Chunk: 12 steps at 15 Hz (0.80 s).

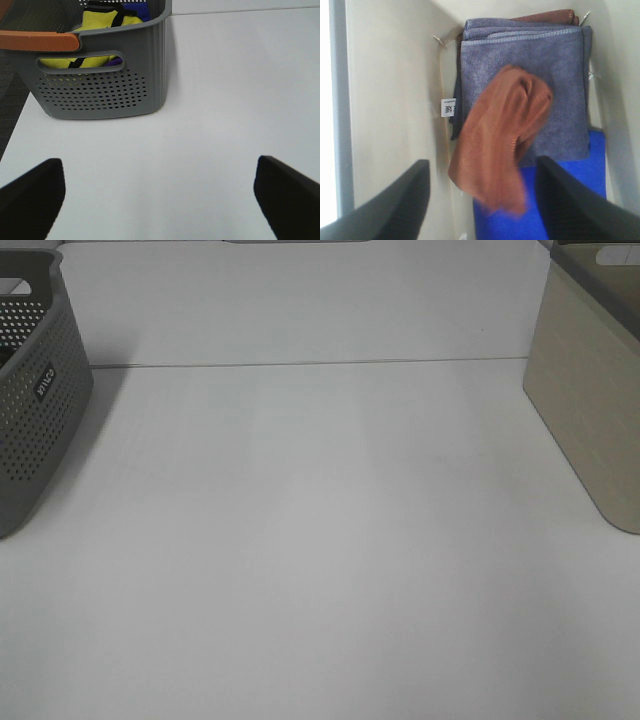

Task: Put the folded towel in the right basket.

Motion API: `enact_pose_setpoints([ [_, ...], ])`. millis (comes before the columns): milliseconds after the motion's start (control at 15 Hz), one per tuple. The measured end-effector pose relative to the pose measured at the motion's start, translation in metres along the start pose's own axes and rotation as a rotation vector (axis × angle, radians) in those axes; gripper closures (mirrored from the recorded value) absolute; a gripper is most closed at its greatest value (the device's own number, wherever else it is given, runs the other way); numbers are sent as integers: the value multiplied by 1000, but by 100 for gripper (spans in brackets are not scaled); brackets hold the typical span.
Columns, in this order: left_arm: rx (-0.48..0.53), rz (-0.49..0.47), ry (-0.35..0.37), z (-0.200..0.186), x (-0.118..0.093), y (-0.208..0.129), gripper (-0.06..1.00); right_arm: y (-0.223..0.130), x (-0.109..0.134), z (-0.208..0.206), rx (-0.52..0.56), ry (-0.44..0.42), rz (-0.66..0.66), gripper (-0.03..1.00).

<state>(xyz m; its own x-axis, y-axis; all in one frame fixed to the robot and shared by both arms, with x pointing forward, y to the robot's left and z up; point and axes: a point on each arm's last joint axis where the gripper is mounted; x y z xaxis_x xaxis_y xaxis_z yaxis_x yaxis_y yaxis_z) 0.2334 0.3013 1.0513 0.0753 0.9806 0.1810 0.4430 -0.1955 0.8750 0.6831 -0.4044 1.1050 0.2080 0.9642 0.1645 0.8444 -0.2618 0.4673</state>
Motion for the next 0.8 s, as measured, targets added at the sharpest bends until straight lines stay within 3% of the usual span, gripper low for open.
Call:
enact_pose_setpoints([
  [200,0,0,0,0,0,0,-3,0,14,-10,-19,40,-8,32],
  [667,0,0,0,0,0,0,-3,-26,136,-54,-65,203,-186,31],
  [800,0,0,0,0,0,0,-3,-42,155,-65,-51,213,-217,31],
])
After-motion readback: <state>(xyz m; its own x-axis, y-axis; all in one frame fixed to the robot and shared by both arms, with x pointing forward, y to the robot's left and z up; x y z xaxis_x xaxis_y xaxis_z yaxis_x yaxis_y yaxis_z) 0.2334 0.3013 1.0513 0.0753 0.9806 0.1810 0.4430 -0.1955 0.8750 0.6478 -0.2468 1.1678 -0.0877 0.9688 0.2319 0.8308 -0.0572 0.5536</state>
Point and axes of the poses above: a point on each arm's last joint axis where the gripper is mounted, z pointing out along that axis toward the gripper, x along the wrist's bending axis when the last joint is at zero, y = z × x, and after that the axes turned 11 degrees about z, right-handed
